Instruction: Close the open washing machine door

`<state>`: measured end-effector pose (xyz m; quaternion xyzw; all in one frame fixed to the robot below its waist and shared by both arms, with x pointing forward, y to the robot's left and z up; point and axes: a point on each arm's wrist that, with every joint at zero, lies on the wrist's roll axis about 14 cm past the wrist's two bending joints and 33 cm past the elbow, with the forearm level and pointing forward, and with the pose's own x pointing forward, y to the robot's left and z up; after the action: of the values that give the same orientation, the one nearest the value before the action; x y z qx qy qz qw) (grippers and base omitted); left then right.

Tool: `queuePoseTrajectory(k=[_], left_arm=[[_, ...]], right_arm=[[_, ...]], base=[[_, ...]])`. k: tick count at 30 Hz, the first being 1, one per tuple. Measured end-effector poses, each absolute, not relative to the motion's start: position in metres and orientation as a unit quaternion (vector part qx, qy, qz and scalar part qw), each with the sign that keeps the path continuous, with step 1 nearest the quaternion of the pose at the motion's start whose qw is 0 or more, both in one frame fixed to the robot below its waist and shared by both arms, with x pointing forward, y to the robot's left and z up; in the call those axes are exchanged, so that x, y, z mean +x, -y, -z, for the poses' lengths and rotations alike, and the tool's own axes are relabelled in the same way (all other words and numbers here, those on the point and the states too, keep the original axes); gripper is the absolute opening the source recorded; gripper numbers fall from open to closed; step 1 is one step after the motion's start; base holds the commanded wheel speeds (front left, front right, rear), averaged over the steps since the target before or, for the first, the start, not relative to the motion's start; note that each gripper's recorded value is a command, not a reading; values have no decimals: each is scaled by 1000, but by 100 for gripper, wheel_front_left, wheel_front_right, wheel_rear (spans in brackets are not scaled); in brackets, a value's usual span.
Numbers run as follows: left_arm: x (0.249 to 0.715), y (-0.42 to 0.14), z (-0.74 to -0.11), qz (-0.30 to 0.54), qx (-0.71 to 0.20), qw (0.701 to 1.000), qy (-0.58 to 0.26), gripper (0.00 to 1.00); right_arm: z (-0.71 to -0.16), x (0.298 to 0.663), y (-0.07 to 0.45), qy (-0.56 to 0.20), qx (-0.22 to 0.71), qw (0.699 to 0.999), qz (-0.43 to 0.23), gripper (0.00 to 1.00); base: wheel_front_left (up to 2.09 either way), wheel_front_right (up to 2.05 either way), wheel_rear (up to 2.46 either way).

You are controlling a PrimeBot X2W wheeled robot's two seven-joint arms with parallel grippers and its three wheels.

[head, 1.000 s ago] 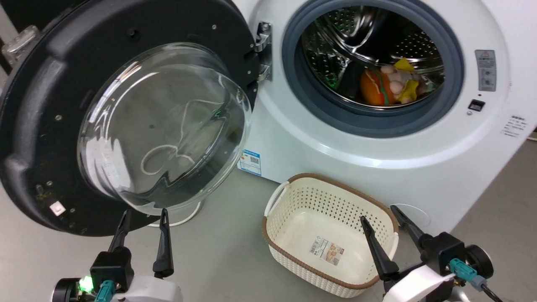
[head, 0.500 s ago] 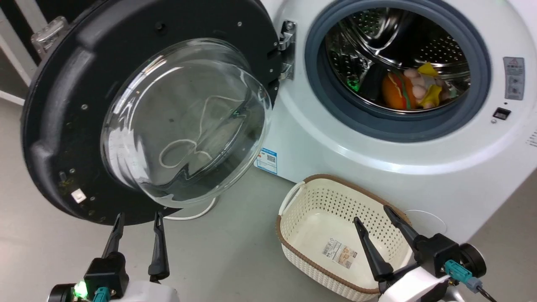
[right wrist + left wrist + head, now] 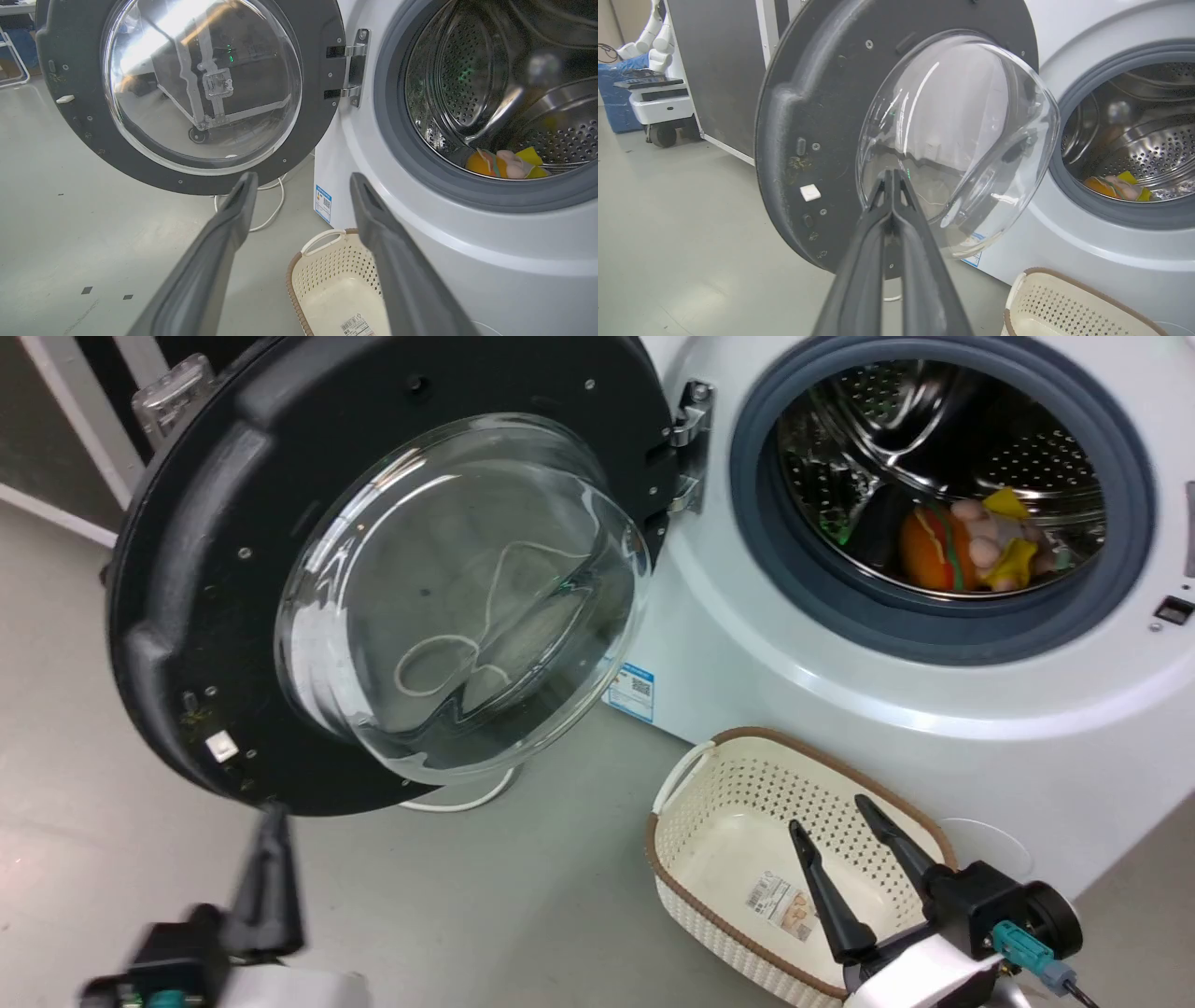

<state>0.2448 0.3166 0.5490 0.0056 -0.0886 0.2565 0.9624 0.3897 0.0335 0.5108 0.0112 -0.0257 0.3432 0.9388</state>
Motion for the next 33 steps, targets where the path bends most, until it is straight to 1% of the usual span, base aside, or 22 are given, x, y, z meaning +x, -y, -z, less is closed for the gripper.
queuePoseTrajectory(k=[4,9,11,15,17,22,27,30,33], left_arm=[[234,-337,-570,-280,-11,951,129,0],[226,-374,-601,-303,-58,931,196,0],[227,-393,-609,-306,-88,926,202,0],[232,-440,-627,-318,-177,908,210,0],[240,-462,-626,-322,-229,899,192,0],[269,-491,-608,-308,-400,852,138,0],[279,-517,-595,-323,-459,821,106,0],[297,-510,-578,-292,-523,799,57,0],[317,-491,-563,-251,-547,799,0,0]], right_arm=[[-509,393,-35,26,16,939,-343,100],[-506,396,-30,26,18,941,-336,100],[-503,397,-29,25,17,942,-334,100],[-505,397,-29,30,22,942,-333,100],[-502,399,-25,27,26,944,-327,100],[-494,400,-19,18,28,947,-320,100],[-490,404,-13,18,28,950,-312,100],[-487,407,-8,16,28,952,-305,100],[-485,409,-1,13,27,955,-296,100]], base=[[0,0,0],[0,0,0],[0,0,0],[0,0,0],[0,0,0],[0,0,0],[0,0,0],[0,0,0],[0,0,0]])
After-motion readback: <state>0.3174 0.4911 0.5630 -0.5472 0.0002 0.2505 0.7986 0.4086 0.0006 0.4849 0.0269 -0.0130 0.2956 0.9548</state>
